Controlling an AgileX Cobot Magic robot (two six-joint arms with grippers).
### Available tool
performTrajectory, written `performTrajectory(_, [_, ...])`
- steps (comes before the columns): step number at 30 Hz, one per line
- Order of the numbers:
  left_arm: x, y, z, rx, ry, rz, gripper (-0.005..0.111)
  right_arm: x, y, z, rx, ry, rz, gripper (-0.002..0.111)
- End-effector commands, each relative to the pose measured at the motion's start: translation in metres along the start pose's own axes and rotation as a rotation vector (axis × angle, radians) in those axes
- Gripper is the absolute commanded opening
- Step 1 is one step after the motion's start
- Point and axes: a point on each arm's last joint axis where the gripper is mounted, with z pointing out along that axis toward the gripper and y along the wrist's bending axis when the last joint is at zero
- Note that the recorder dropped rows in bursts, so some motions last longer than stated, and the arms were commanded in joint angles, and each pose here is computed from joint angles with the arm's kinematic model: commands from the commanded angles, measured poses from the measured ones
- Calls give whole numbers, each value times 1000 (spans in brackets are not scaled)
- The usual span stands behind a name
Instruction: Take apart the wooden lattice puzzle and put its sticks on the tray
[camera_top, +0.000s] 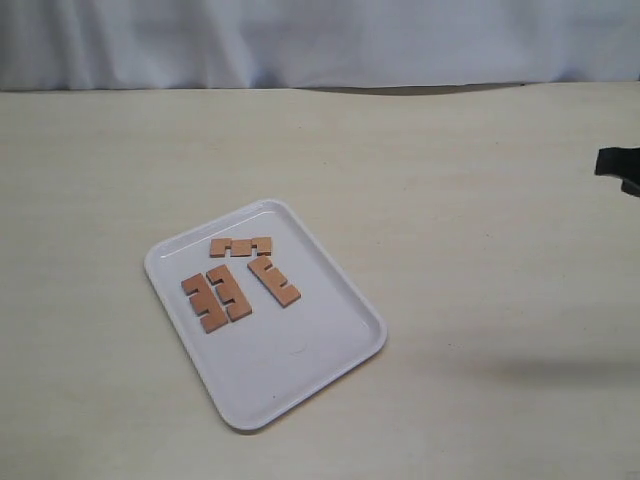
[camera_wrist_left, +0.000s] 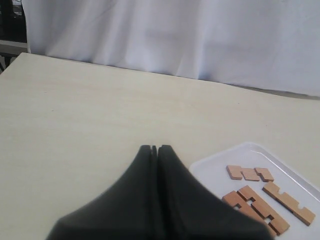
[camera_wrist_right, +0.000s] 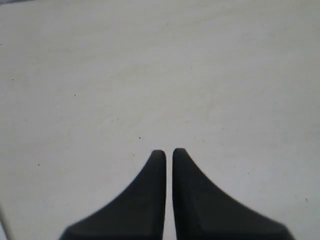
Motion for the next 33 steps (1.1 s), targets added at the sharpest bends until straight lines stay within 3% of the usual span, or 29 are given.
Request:
performTrajectory(1, [0, 0, 0, 3, -11, -3, 0, 0, 0, -21, -7, -109, 20, 4])
performTrajectory(8, [0, 0, 0, 3, -11, -3, 0, 6, 7, -64, -59, -360, 43, 4])
performTrajectory(16, [0, 0, 0, 3, -11, -3, 0, 27, 31, -112, -226, -626, -151, 4])
performTrajectory(33, [0, 0, 0, 3, -11, -3, 0, 83, 7, -192, -361, -1047, -117, 4])
